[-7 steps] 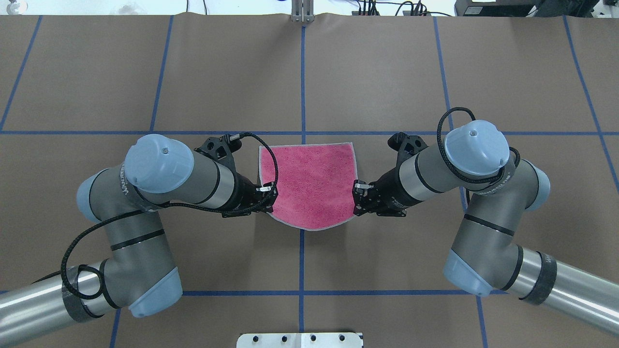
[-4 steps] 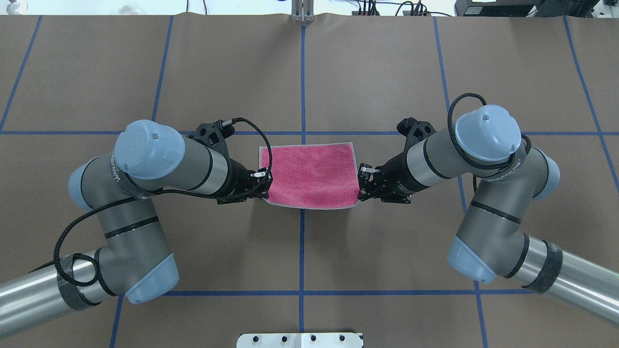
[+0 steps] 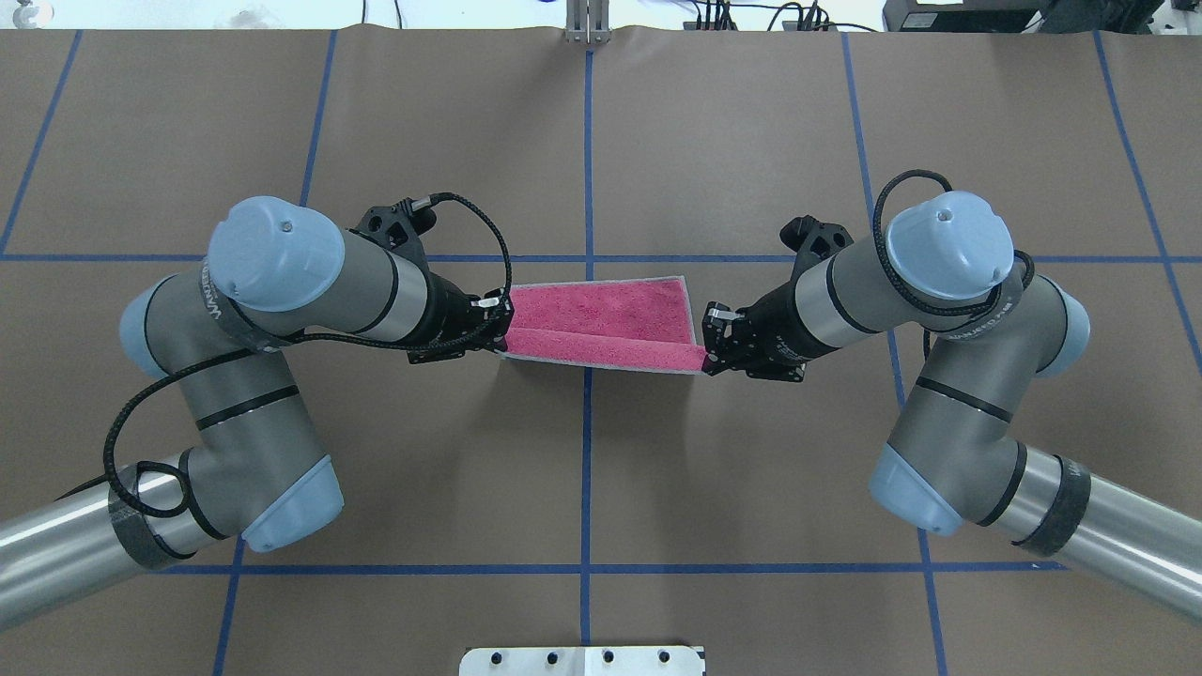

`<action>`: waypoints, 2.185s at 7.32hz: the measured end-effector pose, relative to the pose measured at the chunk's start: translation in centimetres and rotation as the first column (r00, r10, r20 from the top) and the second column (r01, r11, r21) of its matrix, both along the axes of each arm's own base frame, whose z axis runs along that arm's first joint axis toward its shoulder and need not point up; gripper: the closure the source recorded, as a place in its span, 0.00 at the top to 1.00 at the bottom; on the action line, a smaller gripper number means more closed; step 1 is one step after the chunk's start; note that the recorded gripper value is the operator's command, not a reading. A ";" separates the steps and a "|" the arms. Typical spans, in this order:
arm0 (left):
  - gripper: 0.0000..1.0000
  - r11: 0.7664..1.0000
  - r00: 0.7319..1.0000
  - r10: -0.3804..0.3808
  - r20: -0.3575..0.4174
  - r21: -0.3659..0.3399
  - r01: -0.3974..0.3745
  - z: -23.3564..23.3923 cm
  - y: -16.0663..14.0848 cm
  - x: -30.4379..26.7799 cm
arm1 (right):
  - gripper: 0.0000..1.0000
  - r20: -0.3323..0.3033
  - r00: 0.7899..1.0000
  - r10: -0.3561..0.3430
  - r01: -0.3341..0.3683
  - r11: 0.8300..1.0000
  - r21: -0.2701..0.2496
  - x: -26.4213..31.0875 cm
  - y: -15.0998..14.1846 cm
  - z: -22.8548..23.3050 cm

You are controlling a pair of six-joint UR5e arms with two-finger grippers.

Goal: Fold towel twice with both arms
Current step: 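Lift the near towel edge with both grippers and fold it away from the robot, then lower the folded edge onto the far half with both grippers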

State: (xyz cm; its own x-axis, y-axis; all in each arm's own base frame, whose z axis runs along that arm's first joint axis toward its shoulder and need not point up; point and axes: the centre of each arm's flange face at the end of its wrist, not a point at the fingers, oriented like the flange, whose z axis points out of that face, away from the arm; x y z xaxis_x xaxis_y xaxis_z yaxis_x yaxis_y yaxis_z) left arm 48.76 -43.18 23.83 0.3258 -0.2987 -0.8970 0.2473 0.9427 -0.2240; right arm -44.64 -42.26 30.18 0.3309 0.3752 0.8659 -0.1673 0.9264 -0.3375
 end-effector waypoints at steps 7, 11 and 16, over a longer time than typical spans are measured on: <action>0.00 0.999 1.000 -0.029 0.000 -0.019 0.029 0.4 -3.4 2.5 | 0.00 -0.041 0.997 0.067 -0.068 0.998 -0.006 -2.5 -4.9 0.1; 0.00 0.998 0.999 -0.051 0.007 -0.026 0.051 2.3 -5.2 2.5 | 0.00 -0.053 0.994 0.092 -0.092 0.996 0.002 -3.4 -5.9 0.2; 0.00 0.998 0.998 -0.057 0.001 -0.033 0.057 2.3 -5.7 3.1 | 0.00 -0.039 0.994 0.104 -0.104 0.994 0.019 -4.1 -6.6 1.6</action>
State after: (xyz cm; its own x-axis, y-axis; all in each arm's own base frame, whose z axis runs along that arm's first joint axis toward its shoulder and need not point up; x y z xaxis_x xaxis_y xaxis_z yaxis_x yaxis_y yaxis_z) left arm 51.82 -48.90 26.17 0.3077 -0.3457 -0.8864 0.3001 0.9194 -0.2544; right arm -48.74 -48.83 31.73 0.3254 0.3949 0.8592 -0.2760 0.9087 -0.3131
